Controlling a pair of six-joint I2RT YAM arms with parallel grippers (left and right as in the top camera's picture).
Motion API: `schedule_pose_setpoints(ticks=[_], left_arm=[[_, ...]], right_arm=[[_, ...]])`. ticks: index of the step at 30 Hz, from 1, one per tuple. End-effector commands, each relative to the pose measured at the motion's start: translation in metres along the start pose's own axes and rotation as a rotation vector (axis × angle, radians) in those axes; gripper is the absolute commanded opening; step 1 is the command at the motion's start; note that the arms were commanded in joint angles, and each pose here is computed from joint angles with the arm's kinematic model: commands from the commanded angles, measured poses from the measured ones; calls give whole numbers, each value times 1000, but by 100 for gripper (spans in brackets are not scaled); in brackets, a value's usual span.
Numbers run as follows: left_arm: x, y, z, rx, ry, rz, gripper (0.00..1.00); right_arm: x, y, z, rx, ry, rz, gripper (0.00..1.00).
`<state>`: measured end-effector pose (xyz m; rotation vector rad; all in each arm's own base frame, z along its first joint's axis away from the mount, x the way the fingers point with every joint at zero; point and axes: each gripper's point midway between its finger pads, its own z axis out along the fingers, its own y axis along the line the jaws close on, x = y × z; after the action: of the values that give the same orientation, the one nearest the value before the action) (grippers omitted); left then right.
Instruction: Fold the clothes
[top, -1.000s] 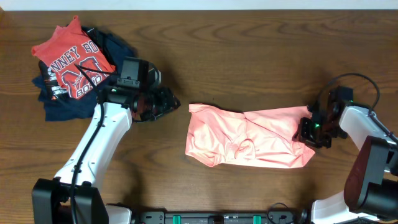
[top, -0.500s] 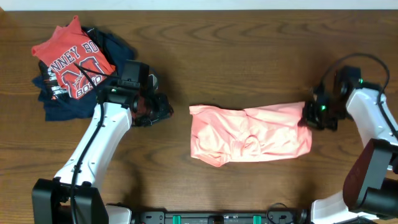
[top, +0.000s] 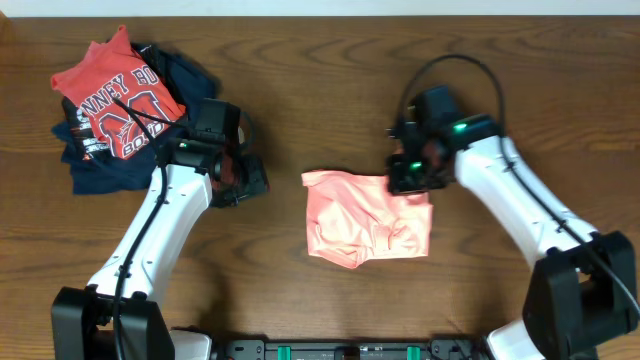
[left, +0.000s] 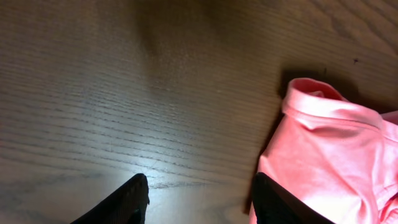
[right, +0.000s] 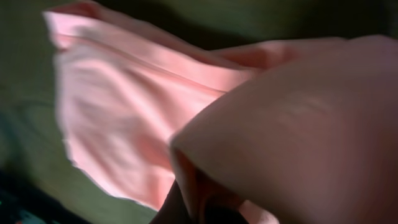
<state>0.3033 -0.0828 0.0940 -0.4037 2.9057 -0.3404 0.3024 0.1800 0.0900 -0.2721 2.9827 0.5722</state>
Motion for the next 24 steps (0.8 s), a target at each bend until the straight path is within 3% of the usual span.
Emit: schedule_pose_setpoints(ticks=[1,7,18,20,24], left_arm=[[-1,5,-1,-24,-7,13,55],[3,7,-1,-32,8,11,55],[12,12,-1,-50,44,5,55],[24,17,-2,-73,93,-4,53],[53,18,-7,-60,220,-26,33]], right_arm=[[-1,43,3,-55,-33,-3,3],[8,90,17,-95,-42,-124,8],[20,113,23,-98,-43,-272,1],[13,102,23,-50,-67,-259,1],[-4,79,18,17,-112,-219,1]])
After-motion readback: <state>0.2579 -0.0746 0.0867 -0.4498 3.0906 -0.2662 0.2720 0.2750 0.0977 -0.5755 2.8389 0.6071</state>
